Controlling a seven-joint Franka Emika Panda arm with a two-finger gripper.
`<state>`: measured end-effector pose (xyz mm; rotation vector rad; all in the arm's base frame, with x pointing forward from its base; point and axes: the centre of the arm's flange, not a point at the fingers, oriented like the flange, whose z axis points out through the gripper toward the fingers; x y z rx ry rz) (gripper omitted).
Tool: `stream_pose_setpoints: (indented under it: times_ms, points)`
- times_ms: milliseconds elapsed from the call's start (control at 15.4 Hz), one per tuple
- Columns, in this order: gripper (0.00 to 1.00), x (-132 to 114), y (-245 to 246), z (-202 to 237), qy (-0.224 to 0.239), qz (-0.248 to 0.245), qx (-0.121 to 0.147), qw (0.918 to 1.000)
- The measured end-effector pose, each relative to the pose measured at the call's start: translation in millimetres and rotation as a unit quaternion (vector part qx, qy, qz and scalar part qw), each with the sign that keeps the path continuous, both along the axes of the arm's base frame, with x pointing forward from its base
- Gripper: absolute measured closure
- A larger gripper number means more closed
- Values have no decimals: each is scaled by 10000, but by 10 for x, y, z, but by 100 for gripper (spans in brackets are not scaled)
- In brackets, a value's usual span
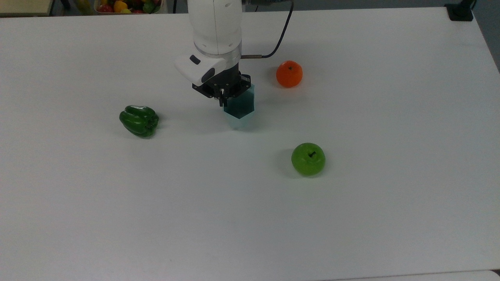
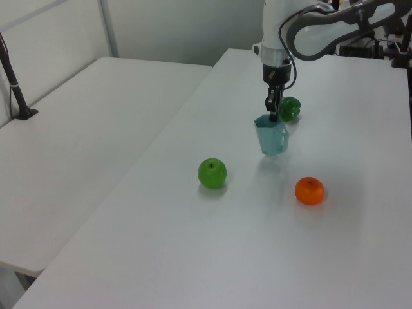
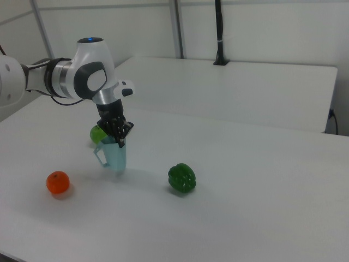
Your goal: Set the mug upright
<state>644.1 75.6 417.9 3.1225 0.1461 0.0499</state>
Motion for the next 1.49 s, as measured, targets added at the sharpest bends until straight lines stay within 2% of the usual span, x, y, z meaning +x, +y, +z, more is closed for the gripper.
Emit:
stream_pose_setpoints:
  times_ms: [260,390,520,779,974,1039,1494]
  points:
    - [89,24,4,-127,-97,31,9,9999]
    - [78,28,3,-143,-99,54,-2,9999]
    - [74,28,1,-142,-102,71,-16,9999]
    - [37,29,-8,-57,-172,54,-9,9998]
    - [5,-3,-56,220,-358,-6,9,9994]
    - [0,-29,-82,326,-396,-29,14,9992]
    - [0,-353,-643,1132,-235,-487,7,9985]
